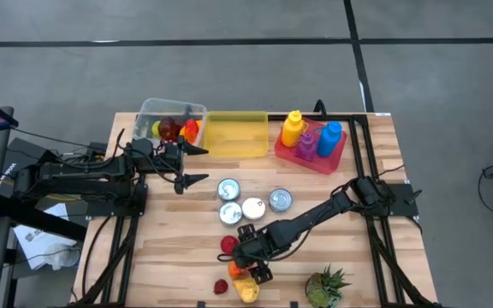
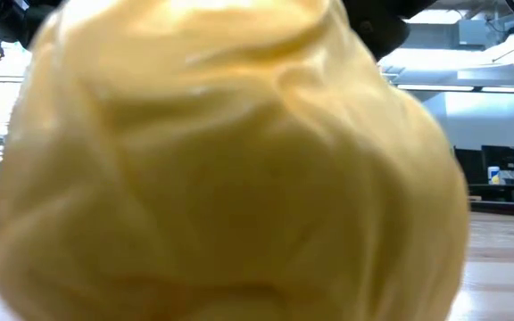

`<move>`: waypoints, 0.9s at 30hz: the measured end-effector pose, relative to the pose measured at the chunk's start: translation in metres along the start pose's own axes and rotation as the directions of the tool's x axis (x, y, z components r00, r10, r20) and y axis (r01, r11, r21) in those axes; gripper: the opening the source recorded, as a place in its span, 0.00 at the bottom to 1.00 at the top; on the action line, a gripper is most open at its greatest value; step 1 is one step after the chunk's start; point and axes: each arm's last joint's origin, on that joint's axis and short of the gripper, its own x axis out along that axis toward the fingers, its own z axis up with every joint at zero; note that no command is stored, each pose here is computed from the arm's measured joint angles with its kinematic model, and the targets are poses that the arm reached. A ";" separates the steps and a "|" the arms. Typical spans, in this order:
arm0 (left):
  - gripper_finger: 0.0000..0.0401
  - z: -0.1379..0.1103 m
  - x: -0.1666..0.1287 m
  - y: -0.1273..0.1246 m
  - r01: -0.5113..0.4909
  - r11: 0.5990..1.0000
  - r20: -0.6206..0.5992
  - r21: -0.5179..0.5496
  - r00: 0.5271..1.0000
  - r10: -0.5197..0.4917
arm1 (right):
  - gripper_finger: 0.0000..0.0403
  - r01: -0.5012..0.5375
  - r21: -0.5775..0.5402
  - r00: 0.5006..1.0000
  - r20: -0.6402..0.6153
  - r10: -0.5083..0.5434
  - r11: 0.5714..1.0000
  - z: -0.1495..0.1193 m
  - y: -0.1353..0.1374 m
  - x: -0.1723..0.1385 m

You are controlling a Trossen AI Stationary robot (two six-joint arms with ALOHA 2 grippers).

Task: Pick & Place Food Item
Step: Put the red mango into the transparent bin

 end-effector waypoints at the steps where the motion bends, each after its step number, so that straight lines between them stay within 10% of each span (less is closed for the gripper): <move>1: 0.97 0.000 0.000 0.000 0.000 1.000 0.000 0.000 1.000 0.000 | 0.80 0.000 -0.012 1.000 0.008 0.000 1.000 0.001 0.000 0.000; 19: 0.97 0.000 0.000 0.000 0.000 1.000 0.000 0.000 1.000 0.000 | 0.75 -0.023 -0.035 0.999 -0.042 0.022 0.999 -0.007 -0.001 0.019; 27: 0.97 0.000 0.000 0.000 0.000 1.000 -0.001 0.000 1.000 0.000 | 0.48 0.008 -0.025 0.999 -0.036 -0.009 1.000 -0.006 0.002 0.019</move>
